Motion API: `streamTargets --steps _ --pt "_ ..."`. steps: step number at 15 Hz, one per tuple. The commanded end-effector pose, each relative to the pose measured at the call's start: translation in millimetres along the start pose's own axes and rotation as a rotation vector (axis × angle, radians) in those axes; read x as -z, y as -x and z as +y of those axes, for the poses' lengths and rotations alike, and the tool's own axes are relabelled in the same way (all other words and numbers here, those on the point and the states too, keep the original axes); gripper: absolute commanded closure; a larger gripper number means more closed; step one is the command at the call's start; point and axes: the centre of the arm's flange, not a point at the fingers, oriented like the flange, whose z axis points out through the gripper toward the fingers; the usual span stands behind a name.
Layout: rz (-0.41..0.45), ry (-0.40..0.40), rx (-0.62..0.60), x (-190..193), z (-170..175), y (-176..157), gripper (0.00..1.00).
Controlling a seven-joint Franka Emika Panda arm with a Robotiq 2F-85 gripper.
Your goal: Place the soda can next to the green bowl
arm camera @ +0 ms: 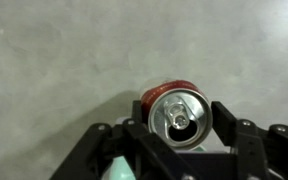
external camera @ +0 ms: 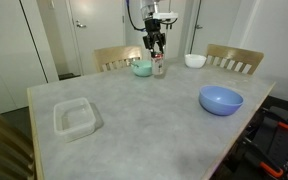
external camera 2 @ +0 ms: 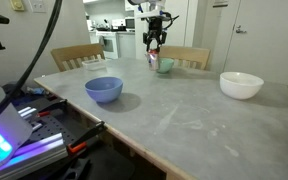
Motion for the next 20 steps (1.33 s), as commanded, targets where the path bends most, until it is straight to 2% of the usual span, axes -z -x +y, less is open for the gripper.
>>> streamTargets --steps 1,4,10,16,20 --pt "-0.014 -0.006 -0.064 -3 37 32 0.56" --pt "-0.021 -0.013 -0.100 -11 57 36 0.56" --pt "-0.006 -0.024 -0.164 -58 75 28 0.56" --pt "0.030 -0.027 -0.243 -59 105 26 0.56" --pt "0.017 -0.104 -0.342 -66 122 33 0.56"
